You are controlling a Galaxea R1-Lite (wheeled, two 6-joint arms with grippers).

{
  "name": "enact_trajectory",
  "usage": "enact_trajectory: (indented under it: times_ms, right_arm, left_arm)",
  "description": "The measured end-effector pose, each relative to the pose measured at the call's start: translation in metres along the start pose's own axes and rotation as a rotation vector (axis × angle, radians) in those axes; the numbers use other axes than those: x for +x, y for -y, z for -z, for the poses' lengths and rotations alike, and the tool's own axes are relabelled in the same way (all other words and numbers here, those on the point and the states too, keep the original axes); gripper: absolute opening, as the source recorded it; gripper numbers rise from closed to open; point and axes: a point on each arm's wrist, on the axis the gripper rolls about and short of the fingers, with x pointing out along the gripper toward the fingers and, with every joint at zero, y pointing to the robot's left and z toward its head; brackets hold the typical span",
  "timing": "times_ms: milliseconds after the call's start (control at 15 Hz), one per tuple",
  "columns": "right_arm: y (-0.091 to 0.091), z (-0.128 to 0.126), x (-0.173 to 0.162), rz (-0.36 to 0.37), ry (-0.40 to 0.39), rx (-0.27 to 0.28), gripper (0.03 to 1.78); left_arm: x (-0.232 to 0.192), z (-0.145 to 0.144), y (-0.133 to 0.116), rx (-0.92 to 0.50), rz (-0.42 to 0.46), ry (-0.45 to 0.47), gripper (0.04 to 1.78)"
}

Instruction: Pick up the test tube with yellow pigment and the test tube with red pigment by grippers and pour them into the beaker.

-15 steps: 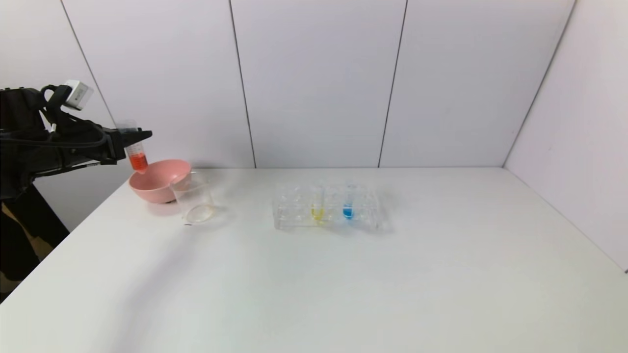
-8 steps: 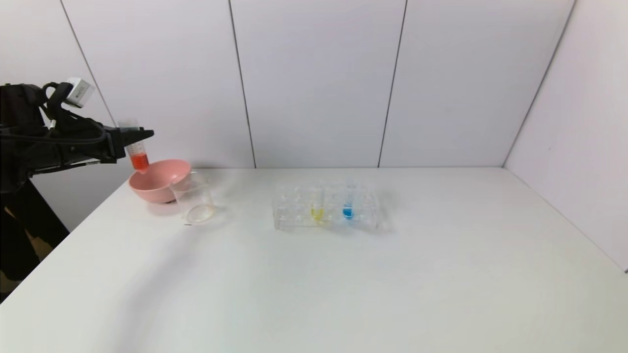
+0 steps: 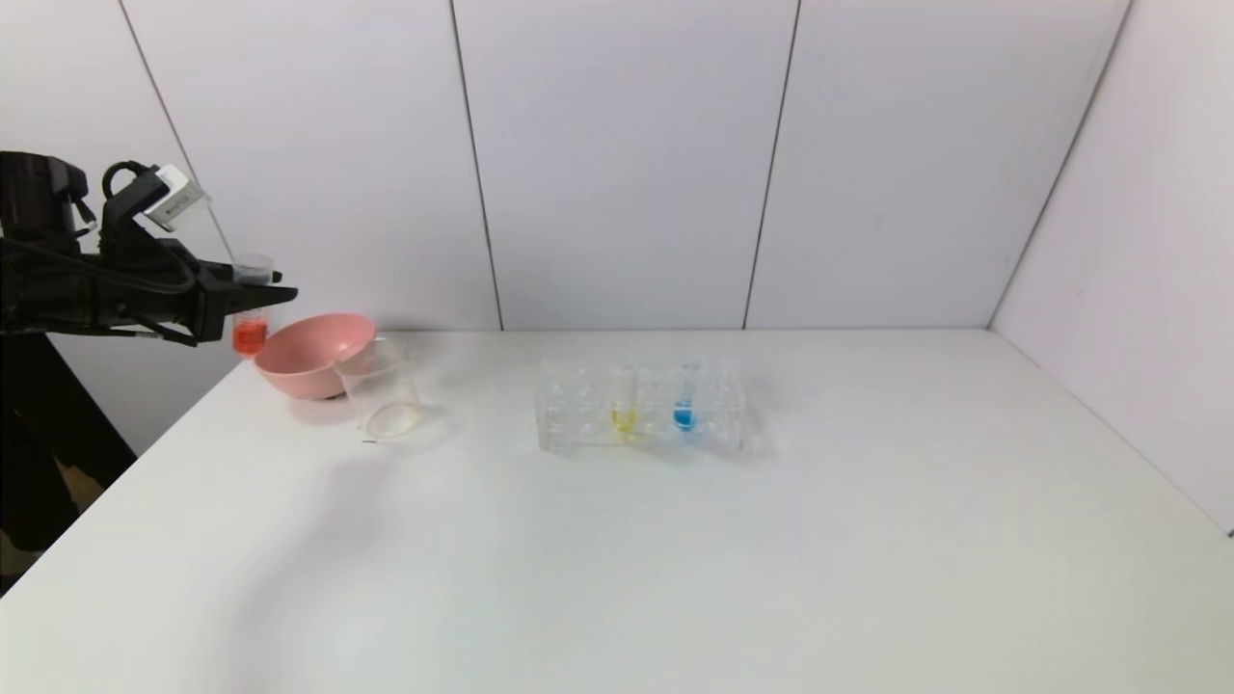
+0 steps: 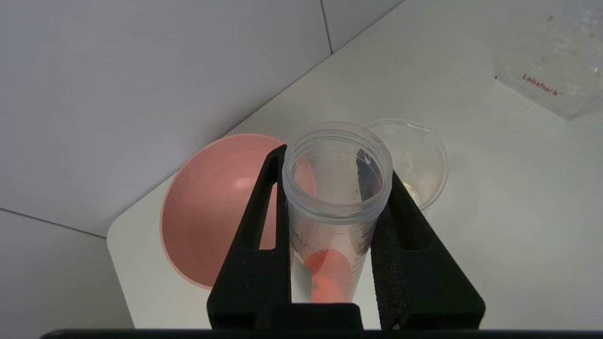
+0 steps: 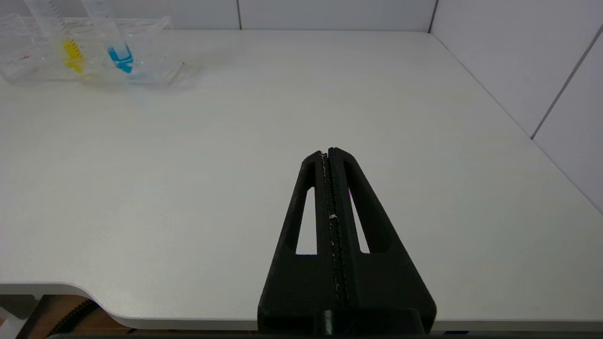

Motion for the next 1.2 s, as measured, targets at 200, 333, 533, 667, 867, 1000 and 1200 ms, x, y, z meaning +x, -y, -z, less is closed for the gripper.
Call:
enact_trajectory:
  times_ms: [200, 333, 533, 667, 867, 1000, 1200]
  right_arm:
    - [0.0, 0.0, 0.0, 0.0, 0.0, 0.0, 0.11]
    - [0.0, 0.0, 0.0, 0.0, 0.0, 0.0, 0.11]
    - [0.0, 0.0, 0.0, 0.0, 0.0, 0.0, 0.11]
    - [0.0, 0.0, 0.0, 0.0, 0.0, 0.0, 0.11]
    - [0.0, 0.0, 0.0, 0.0, 0.0, 0.0, 0.11]
    - [0.0, 0.0, 0.0, 0.0, 0.0, 0.0, 0.11]
    - [0.0, 0.0, 0.0, 0.0, 0.0, 0.0, 0.11]
  left_arm:
    - [0.003, 0.001, -0.006, 0.158, 0.034, -0.048, 0.49]
    - [0.005, 0.003, -0.01, 0.244, 0.056, -0.078, 0.49]
    - [0.009, 0.002, -0.017, 0.308, 0.043, -0.147, 0.49]
    - [0.013, -0.001, -0.021, 0.36, 0.031, -0.199, 0.49]
    - [0.023, -0.006, -0.024, 0.398, 0.067, -0.244, 0.49]
    - [0.03, -0.007, -0.023, 0.412, 0.112, -0.261, 0.49]
    - [0.039, -0.008, -0.021, 0.43, 0.132, -0.255, 0.49]
